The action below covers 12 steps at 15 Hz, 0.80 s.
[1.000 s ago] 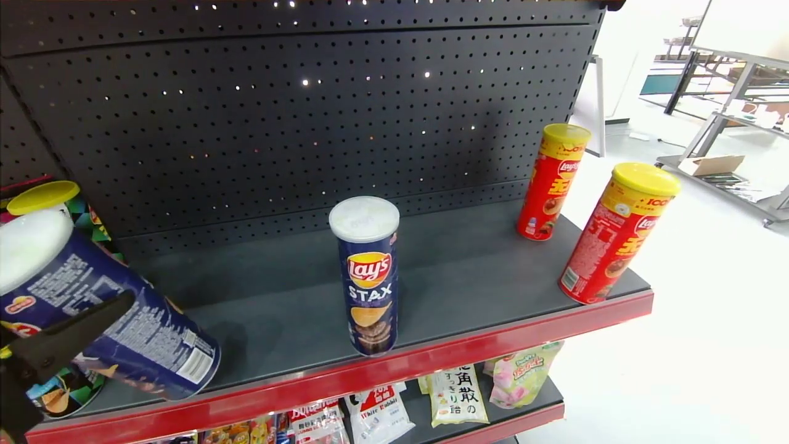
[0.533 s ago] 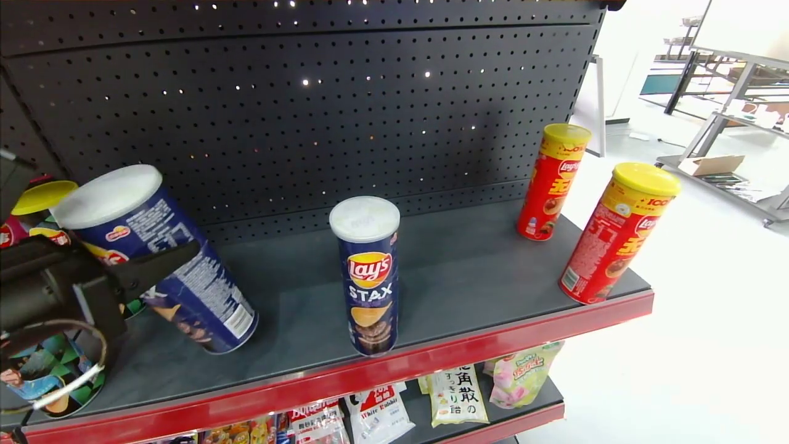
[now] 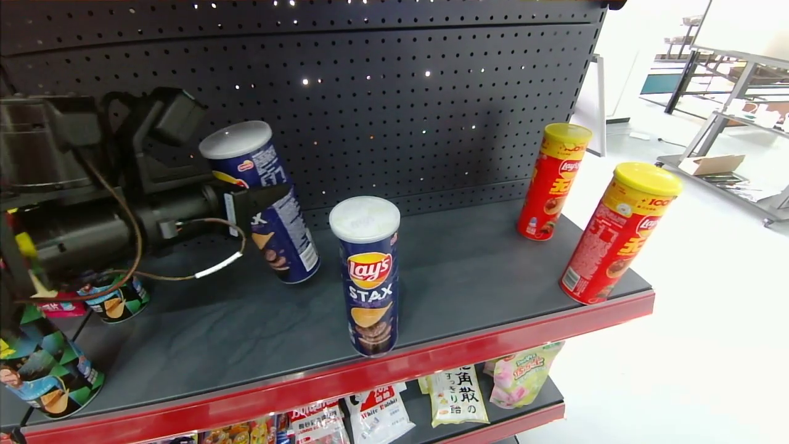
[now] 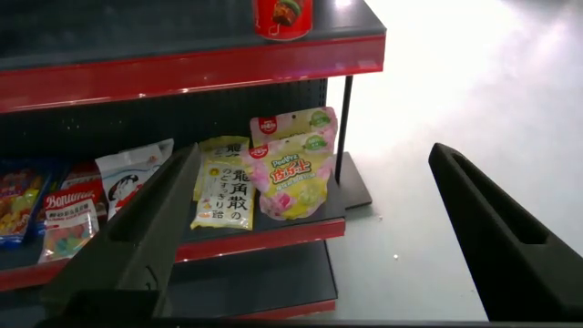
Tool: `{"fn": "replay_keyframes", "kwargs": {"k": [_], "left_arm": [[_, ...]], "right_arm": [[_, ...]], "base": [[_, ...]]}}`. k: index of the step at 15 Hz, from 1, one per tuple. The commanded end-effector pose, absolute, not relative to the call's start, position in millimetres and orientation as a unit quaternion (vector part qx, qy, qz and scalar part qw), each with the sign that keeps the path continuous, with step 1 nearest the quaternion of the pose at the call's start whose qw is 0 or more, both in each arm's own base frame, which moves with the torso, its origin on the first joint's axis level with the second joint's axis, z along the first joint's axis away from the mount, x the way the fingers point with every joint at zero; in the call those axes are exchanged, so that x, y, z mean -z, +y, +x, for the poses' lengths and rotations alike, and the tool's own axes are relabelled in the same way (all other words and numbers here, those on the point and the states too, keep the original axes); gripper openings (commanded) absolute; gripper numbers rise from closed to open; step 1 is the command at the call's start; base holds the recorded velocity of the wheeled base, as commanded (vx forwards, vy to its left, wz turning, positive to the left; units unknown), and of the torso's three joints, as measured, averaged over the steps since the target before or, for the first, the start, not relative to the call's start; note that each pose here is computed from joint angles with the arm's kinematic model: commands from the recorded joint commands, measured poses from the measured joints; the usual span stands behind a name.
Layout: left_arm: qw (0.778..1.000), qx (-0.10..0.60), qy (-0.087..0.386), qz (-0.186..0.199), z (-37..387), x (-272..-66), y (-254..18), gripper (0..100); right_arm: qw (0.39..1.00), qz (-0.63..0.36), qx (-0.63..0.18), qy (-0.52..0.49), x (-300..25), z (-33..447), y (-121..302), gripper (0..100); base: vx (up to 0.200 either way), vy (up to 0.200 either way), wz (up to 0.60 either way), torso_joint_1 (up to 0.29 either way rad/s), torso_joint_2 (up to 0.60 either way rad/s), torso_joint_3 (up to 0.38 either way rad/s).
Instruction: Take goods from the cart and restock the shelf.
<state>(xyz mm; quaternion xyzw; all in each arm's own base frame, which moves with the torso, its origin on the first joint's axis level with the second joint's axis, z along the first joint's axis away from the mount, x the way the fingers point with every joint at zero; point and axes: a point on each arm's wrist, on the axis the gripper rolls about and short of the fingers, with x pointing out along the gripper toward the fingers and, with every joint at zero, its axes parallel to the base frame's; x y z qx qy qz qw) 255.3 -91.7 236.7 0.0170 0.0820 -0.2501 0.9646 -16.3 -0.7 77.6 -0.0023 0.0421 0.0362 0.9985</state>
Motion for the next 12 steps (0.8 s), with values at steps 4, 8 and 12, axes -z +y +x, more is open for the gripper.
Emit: {"fn": "replay_keyframes", "kwargs": {"k": [4,8,12], "left_arm": [[0.961,0.264,0.081,0.018,319,-208,-132,0],[0.959,0.269,0.081,0.018,337,-202,-144,0],[0.956,0.279,0.090,0.020,339,-199,-151,0]], "right_arm": [[0.998,-0.003,-0.037,0.043,-78,-16,-1,100],[0.998,-0.003,-0.037,0.043,-78,-16,-1,100],[0.998,-0.003,-0.037,0.043,-78,-16,-1,100]], "base": [[0.000,0.000,0.00,0.000,0.00,0.000],[0.000,0.000,0.00,0.000,0.00,0.000],[0.000,0.000,0.00,0.000,0.00,0.000]]}}
